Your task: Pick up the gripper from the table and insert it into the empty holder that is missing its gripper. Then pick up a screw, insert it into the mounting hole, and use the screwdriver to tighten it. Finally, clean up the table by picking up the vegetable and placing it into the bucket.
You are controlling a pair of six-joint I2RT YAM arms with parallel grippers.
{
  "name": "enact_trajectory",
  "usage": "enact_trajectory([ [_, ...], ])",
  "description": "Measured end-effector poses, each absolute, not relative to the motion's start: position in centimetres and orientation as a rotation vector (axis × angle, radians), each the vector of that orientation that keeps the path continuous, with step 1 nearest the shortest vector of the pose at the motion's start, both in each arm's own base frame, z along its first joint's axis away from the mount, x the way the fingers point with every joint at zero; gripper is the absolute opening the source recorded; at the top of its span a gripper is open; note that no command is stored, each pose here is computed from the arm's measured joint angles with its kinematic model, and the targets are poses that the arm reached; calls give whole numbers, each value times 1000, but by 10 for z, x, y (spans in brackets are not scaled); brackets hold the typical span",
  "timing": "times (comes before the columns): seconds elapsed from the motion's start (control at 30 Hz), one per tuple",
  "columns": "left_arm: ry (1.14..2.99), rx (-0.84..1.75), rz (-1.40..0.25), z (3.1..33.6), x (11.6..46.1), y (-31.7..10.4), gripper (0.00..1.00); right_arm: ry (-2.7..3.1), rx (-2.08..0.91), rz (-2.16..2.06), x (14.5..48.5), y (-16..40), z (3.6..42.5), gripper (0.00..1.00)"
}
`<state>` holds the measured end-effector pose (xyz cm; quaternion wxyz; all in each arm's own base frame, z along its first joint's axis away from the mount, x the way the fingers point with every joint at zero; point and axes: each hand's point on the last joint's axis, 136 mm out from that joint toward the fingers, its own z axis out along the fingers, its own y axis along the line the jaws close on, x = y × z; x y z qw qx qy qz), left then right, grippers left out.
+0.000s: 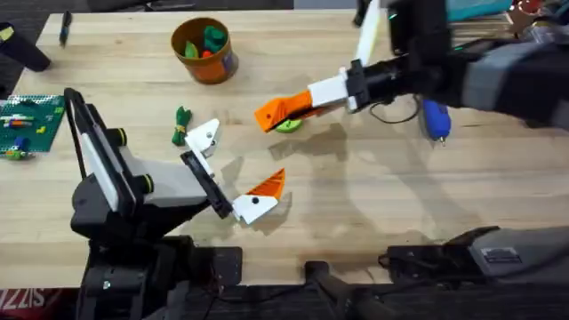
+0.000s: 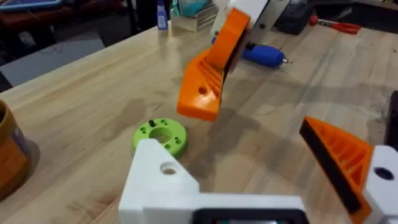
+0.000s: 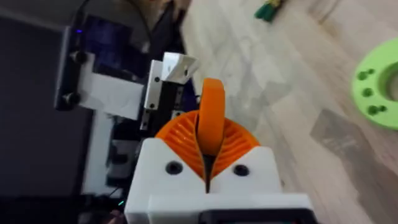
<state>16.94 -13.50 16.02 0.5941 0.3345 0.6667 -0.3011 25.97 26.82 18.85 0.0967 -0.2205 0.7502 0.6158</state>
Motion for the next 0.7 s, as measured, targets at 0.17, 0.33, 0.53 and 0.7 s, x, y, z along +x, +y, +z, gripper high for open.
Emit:
enact_trajectory([
  [0.17, 1543, 788, -709, 161, 168, -136, 985, 2203, -707, 2040, 249, 282, 176, 6],
  [0.33, 1541, 791, -711, 161, 167, -137, 985, 2179, -779, 2135, 235, 294, 177, 6],
  [0.53, 1541, 791, -712, 161, 167, -137, 985, 2141, -863, 2165, 225, 312, 188, 6],
  [0.7, 1540, 792, -712, 161, 167, -137, 985, 2159, -865, 2182, 221, 322, 194, 6],
])
